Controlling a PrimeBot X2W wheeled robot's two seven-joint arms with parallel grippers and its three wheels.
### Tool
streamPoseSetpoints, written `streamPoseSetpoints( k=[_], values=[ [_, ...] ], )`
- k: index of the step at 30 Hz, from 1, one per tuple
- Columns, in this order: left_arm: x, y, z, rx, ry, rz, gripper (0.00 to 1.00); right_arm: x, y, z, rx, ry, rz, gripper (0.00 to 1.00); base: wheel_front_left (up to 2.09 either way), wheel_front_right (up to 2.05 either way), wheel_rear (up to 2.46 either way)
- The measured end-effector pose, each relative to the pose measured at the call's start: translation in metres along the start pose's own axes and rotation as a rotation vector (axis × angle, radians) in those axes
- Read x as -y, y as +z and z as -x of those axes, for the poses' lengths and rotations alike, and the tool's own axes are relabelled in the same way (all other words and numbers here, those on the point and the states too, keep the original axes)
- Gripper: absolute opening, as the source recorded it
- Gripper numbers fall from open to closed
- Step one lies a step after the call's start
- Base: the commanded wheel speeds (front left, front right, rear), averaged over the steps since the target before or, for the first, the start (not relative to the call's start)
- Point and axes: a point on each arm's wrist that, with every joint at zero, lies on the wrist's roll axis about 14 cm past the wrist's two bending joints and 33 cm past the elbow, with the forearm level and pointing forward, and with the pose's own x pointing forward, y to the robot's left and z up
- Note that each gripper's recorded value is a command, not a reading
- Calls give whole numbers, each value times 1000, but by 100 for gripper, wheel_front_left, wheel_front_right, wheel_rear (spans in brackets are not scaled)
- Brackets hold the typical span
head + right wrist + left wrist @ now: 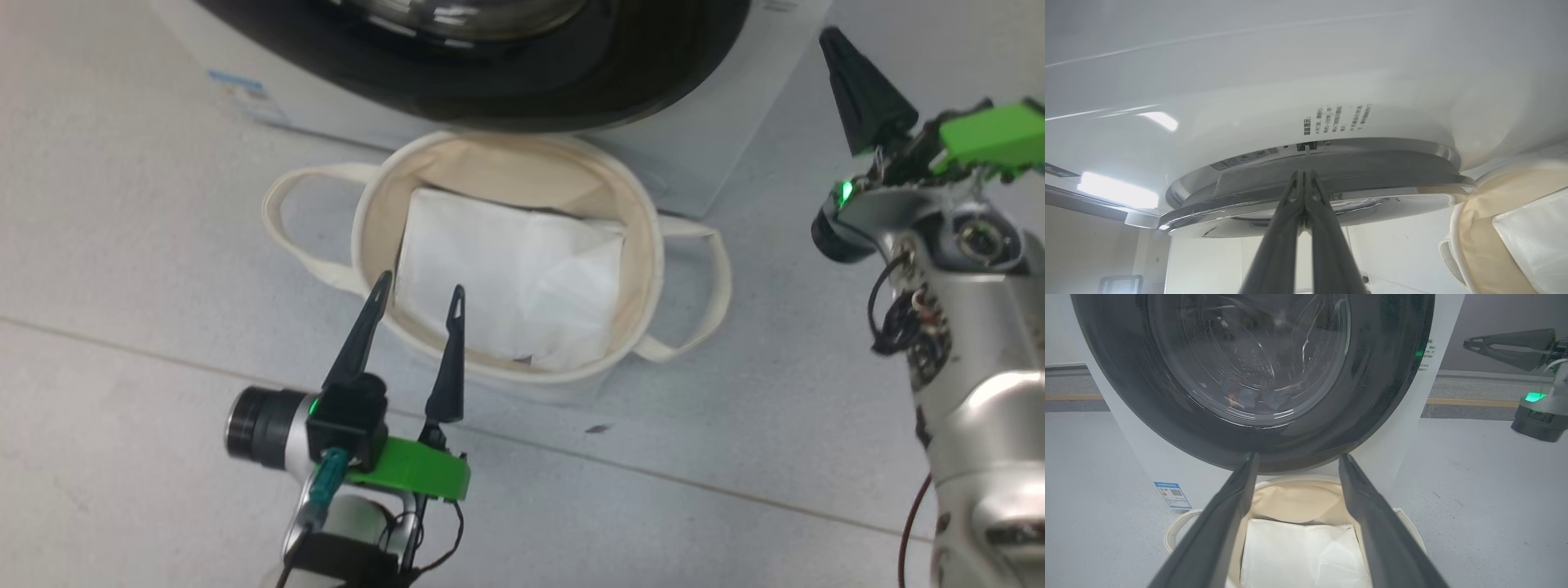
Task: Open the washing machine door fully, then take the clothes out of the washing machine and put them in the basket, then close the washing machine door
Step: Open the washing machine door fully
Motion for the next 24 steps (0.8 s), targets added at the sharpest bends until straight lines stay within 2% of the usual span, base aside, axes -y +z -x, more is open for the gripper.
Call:
streamPoseSetpoints(
  k=[4, 7, 19, 24],
  values=[
    [-1, -7, -6, -13, -1, -26, 100, 9, -7, -17, -89, -12, -60, 0, 0, 0, 0],
    [-4, -11, -10, -23, 11, -22, 100, 13, -6, -29, -101, -15, -79, 0, 0, 0, 0],
    [-10, -25, -12, -60, 32, -20, 100, 37, -12, -52, -135, -84, -82, 0, 0, 0, 0],
    [-13, -24, -13, -59, 43, -16, 100, 34, -21, -64, -170, -88, -62, 0, 0, 0, 0]
  ],
)
